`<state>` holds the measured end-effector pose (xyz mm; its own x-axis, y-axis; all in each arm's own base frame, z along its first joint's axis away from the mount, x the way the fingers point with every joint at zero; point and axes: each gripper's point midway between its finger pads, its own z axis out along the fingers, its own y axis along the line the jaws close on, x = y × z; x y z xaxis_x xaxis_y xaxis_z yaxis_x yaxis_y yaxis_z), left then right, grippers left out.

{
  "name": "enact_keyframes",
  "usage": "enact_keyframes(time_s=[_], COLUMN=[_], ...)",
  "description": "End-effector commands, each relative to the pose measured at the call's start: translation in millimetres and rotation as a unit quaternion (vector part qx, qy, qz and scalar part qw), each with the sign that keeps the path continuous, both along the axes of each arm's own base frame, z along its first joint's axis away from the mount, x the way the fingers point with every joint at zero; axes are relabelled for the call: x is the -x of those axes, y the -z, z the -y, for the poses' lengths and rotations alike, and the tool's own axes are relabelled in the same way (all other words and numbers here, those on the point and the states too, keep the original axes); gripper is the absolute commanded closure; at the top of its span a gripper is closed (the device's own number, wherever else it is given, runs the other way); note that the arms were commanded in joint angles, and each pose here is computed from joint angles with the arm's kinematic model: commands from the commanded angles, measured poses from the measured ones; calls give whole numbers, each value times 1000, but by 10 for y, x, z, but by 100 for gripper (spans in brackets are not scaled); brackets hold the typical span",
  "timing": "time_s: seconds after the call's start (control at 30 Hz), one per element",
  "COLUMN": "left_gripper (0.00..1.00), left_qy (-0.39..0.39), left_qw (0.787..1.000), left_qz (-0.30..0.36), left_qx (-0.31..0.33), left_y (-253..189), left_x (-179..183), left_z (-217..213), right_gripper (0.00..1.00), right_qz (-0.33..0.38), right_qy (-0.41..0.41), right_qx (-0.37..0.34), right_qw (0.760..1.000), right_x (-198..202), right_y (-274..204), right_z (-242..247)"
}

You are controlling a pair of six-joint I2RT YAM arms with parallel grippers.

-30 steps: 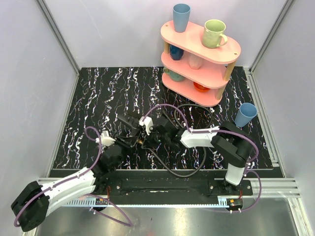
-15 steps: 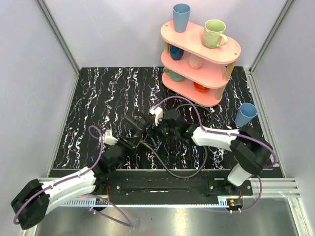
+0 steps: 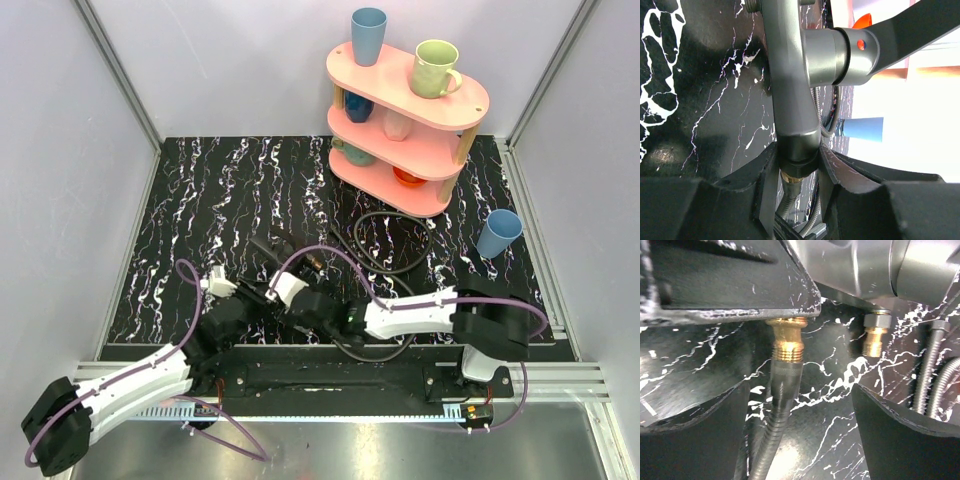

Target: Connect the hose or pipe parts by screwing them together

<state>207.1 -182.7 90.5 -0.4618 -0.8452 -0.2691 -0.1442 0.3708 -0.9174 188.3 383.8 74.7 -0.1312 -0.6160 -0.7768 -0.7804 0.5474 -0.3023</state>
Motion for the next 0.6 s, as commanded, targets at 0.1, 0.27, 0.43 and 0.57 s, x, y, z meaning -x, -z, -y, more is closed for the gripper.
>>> enact_keyframes(time_s=[0.1, 0.27, 0.43, 0.57], left_gripper=[100, 100, 100, 100], left_qy=[9, 15, 18, 23], left_qw=[999, 999, 999, 998], left_qz=[22, 23, 21, 14], left_qx=[36, 41, 44, 48], left_y=[-153, -152, -131, -21], left_x=[13, 24, 37, 73], left_z=[52, 74, 77, 78], right_gripper=[14, 31, 67, 100], right_qz=[119, 155, 151, 105], right_qy=[64, 76, 63, 34], right_qx=[45, 45, 26, -32], right_qw=[990, 984, 986, 993], right_x=[-238, -267, -248, -218], right_y=[-128, -151, -194, -320], right_z=[-69, -172, -265, -342])
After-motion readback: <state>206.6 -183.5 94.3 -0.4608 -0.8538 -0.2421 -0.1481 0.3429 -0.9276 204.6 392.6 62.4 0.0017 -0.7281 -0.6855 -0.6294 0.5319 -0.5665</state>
